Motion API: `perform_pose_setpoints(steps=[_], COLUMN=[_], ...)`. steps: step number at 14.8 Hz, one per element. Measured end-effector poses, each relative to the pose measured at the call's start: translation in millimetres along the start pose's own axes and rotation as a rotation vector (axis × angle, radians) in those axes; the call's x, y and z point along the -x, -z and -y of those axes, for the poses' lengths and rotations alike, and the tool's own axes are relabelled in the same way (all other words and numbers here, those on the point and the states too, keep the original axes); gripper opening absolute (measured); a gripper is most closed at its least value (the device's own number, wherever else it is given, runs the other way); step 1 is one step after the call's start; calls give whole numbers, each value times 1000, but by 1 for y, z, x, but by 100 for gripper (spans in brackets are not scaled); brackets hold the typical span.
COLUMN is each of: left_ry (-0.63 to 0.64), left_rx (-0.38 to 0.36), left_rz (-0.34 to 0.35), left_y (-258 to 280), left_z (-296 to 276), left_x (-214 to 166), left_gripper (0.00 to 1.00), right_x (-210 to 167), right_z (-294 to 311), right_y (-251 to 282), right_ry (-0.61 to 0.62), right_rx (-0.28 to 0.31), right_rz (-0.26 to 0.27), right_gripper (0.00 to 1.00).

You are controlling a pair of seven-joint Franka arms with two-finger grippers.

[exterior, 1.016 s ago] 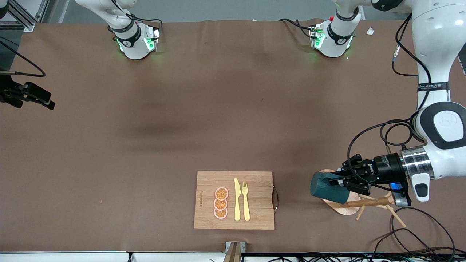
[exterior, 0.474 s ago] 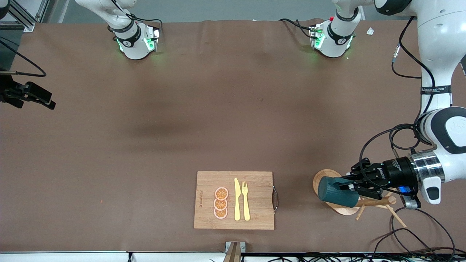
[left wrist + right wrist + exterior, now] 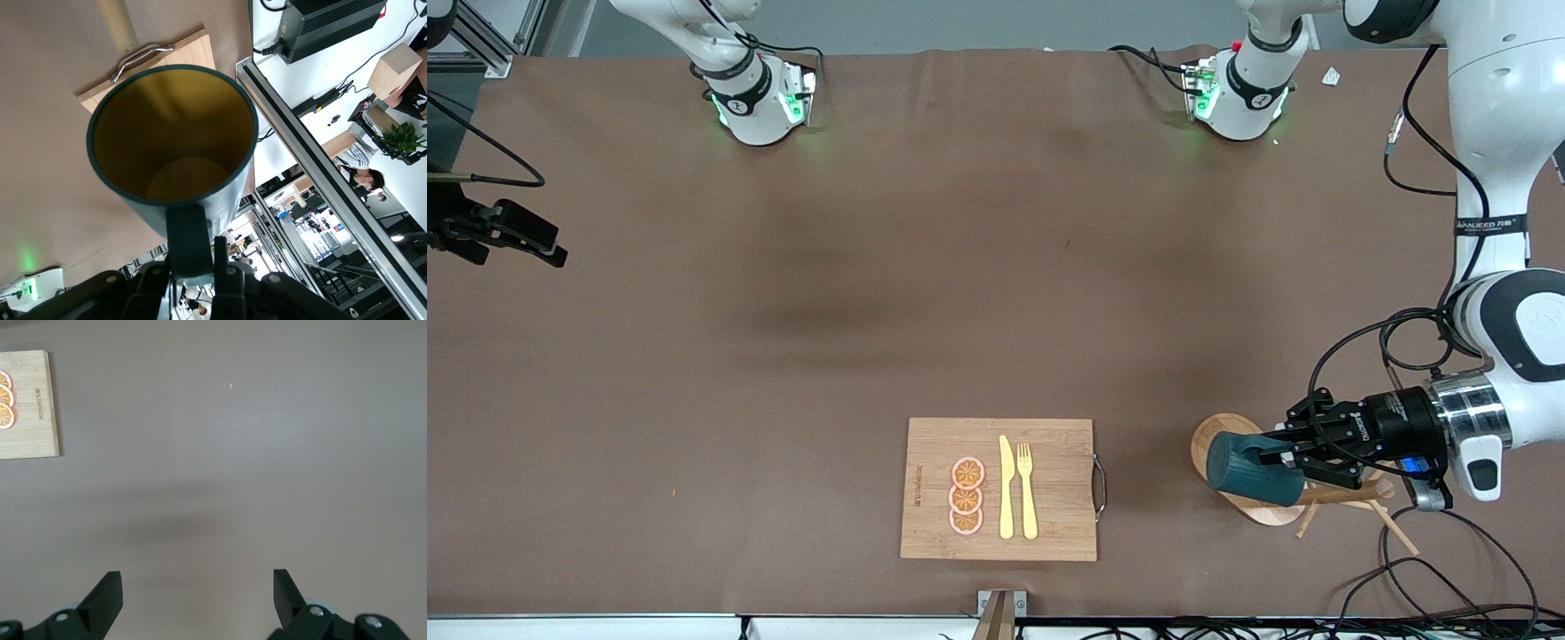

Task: Pass cup and hang on rack
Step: 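Lower the mug handle onto a rack peg with the left gripper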

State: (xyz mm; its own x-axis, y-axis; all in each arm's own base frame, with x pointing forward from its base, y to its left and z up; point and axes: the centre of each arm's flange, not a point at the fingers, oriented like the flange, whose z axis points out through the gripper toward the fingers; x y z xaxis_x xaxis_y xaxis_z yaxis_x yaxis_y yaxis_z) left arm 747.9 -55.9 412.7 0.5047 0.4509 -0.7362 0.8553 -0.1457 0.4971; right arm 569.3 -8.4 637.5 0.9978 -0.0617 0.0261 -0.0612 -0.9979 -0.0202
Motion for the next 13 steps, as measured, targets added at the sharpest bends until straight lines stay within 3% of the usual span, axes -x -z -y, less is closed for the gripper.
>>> perform_pose_setpoints(steps=[13], left_ry=[32], left_rx=[24], left_rz=[-21], left_y=[27], left_z=[8], left_x=[-23], left_gripper=[21], right_x=[0], right_z=[0], right_y=[0], right_ry=[0], right_rx=[4], right_rz=[0], right_gripper=[100])
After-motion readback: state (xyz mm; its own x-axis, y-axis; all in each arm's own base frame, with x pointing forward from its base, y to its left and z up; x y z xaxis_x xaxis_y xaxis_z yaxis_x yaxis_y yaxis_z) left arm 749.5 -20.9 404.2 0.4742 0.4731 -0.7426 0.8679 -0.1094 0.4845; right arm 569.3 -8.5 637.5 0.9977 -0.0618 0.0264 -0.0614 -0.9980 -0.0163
